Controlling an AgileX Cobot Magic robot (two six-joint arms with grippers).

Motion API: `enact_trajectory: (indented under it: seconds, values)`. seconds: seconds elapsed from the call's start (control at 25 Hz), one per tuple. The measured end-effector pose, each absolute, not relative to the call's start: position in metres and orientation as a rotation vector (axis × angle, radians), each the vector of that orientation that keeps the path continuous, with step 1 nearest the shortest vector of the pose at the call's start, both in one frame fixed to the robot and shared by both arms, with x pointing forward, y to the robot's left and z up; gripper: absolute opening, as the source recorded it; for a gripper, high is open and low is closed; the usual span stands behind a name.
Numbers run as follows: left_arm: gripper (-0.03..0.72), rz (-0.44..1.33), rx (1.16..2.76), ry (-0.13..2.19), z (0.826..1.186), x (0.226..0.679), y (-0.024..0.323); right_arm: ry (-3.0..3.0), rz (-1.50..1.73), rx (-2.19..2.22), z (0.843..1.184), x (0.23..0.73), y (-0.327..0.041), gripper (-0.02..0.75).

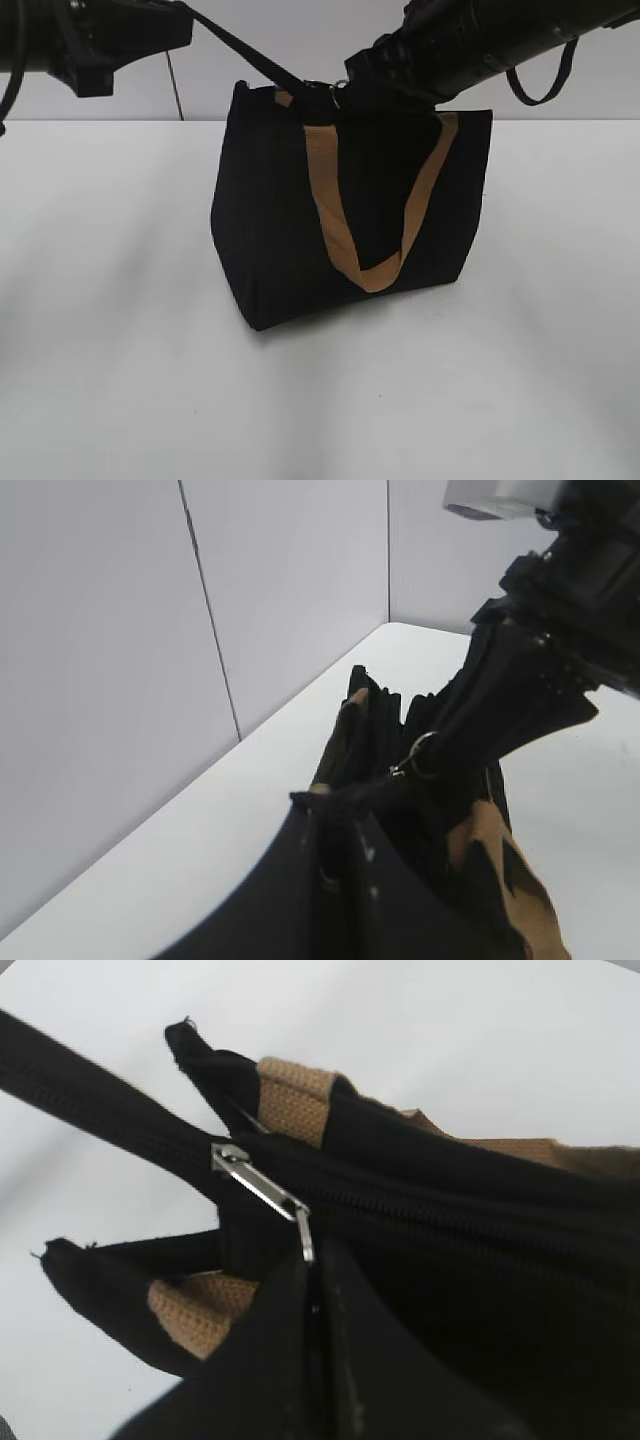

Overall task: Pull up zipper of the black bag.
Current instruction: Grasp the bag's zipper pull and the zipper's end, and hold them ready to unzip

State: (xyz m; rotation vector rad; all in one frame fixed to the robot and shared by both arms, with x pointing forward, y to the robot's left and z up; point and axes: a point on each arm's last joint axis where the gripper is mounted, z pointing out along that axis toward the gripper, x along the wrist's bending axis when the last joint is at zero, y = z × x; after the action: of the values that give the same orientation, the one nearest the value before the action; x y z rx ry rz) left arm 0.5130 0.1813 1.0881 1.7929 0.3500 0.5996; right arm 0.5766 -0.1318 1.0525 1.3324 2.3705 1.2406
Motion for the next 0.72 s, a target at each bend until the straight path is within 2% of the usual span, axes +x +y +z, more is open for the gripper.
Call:
enact_trajectory:
  seconds: [0.72]
  values:
    - [0.023, 0.679, 1.793, 0.375, 1.097, 0.511, 0.189, 2.271, 1.149, 1.533, 1.052, 0.589, -0.175, -0.001]
